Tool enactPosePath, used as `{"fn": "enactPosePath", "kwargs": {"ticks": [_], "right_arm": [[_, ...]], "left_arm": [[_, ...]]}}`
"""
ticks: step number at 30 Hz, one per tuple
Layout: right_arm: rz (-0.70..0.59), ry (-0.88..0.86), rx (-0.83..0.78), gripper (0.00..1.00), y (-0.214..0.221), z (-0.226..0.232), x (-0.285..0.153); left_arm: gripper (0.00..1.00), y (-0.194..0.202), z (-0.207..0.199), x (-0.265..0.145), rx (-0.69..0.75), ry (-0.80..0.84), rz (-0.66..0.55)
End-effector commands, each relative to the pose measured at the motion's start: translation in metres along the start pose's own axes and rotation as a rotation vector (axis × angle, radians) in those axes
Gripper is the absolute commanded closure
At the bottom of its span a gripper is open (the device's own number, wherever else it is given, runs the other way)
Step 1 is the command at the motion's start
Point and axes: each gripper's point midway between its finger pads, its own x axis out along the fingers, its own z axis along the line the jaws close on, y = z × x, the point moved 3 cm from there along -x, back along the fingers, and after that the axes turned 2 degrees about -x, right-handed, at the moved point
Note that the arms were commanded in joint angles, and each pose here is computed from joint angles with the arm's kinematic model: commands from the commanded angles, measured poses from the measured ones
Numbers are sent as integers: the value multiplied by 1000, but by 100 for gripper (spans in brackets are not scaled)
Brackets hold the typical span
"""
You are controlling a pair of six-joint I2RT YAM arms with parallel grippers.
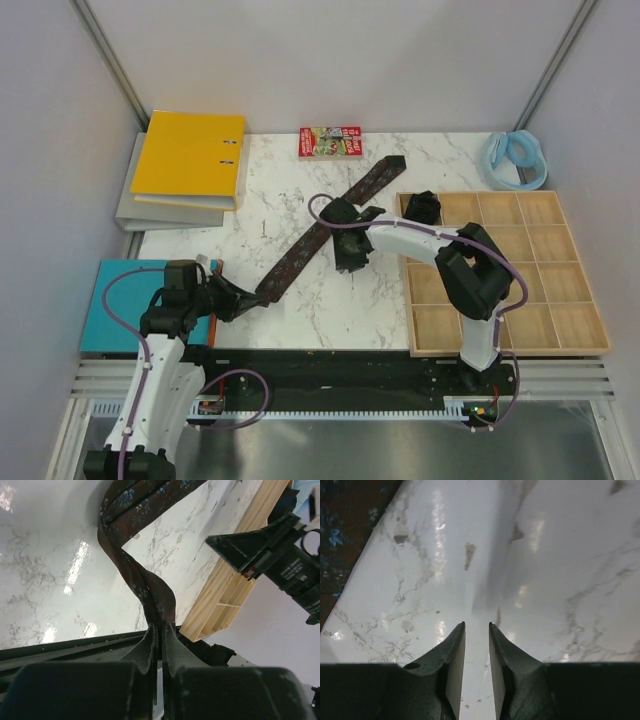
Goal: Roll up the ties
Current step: Flatten out the tie at the center of the board.
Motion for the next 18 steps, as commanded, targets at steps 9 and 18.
{"fn": "enactPosePath", "kwargs": {"ticks": [9,18], "right_arm": [[-51,-189,-45,70,-42,101,34],[-154,-219,-37,71,-89,124,53]], "left_arm": [[98,-22,-24,-26,185,-8,-167],[98,-29,-26,-27,198,-29,-190]]}}
